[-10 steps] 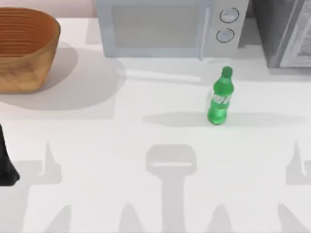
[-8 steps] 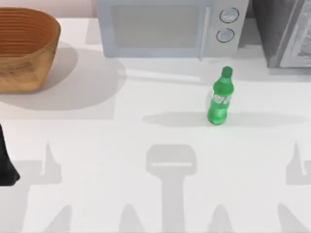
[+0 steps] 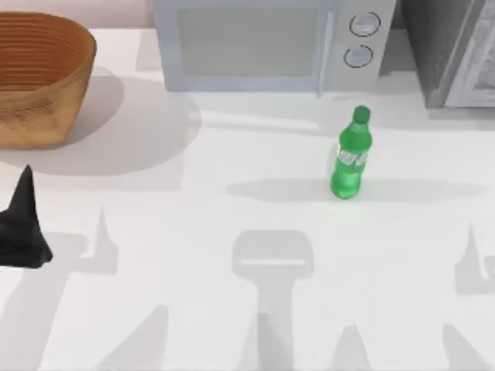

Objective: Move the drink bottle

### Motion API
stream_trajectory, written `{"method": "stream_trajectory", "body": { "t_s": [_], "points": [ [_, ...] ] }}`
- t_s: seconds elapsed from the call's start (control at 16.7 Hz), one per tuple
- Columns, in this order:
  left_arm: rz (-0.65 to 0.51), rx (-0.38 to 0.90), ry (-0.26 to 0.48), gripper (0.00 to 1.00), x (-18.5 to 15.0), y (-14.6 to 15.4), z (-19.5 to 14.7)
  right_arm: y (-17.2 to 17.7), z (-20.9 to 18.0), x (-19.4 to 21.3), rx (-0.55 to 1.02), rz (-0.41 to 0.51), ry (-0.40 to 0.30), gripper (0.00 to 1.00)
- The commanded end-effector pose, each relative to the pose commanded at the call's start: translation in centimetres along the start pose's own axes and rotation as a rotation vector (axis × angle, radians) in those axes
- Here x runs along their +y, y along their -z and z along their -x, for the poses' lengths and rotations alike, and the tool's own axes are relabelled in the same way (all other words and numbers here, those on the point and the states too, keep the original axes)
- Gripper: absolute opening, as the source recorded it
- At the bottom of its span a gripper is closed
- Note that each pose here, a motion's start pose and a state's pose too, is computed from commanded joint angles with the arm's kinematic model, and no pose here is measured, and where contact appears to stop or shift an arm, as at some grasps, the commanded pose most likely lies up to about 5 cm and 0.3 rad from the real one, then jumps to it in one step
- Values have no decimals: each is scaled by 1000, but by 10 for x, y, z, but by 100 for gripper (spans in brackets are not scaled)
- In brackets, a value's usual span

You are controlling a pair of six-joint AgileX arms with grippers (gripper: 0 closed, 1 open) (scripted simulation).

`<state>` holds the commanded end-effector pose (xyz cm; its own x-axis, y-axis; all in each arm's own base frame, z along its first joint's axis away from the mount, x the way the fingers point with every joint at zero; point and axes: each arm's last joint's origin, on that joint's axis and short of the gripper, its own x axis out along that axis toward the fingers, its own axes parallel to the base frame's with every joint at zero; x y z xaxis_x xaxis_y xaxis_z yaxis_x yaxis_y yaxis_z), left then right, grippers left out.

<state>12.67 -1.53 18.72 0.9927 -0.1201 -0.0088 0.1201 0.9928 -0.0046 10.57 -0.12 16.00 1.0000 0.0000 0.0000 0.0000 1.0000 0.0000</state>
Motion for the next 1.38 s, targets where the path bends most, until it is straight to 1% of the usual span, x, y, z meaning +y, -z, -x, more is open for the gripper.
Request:
{"method": "stream_trajectory", "body": {
  "t_s": [0.18, 0.36, 0.48, 0.6, 0.78, 0.96, 1.14, 1.38],
  "points": [
    [1, 2, 87, 100, -12, -15, -24, 0, 0, 0, 0, 0, 0, 100],
    [3, 2, 182, 100, -31, -24, -57, 0, 0, 0, 0, 0, 0, 100],
    [3, 1, 246, 100, -48, -23, -82, 0, 0, 0, 0, 0, 0, 100],
    [3, 1, 309, 100, -68, -16, -106, 0, 0, 0, 0, 0, 0, 100],
    [2, 0, 400, 100, -103, 6, -137, 0, 0, 0, 0, 0, 0, 100],
    [0, 0, 484, 100, -138, 39, -158, 0, 0, 0, 0, 0, 0, 100],
    [-2, -1, 558, 100, -169, 76, -167, 0, 0, 0, 0, 0, 0, 100],
    [-6, -4, 636, 100, -198, 121, -166, 0, 0, 0, 0, 0, 0, 100]
  ]
}}
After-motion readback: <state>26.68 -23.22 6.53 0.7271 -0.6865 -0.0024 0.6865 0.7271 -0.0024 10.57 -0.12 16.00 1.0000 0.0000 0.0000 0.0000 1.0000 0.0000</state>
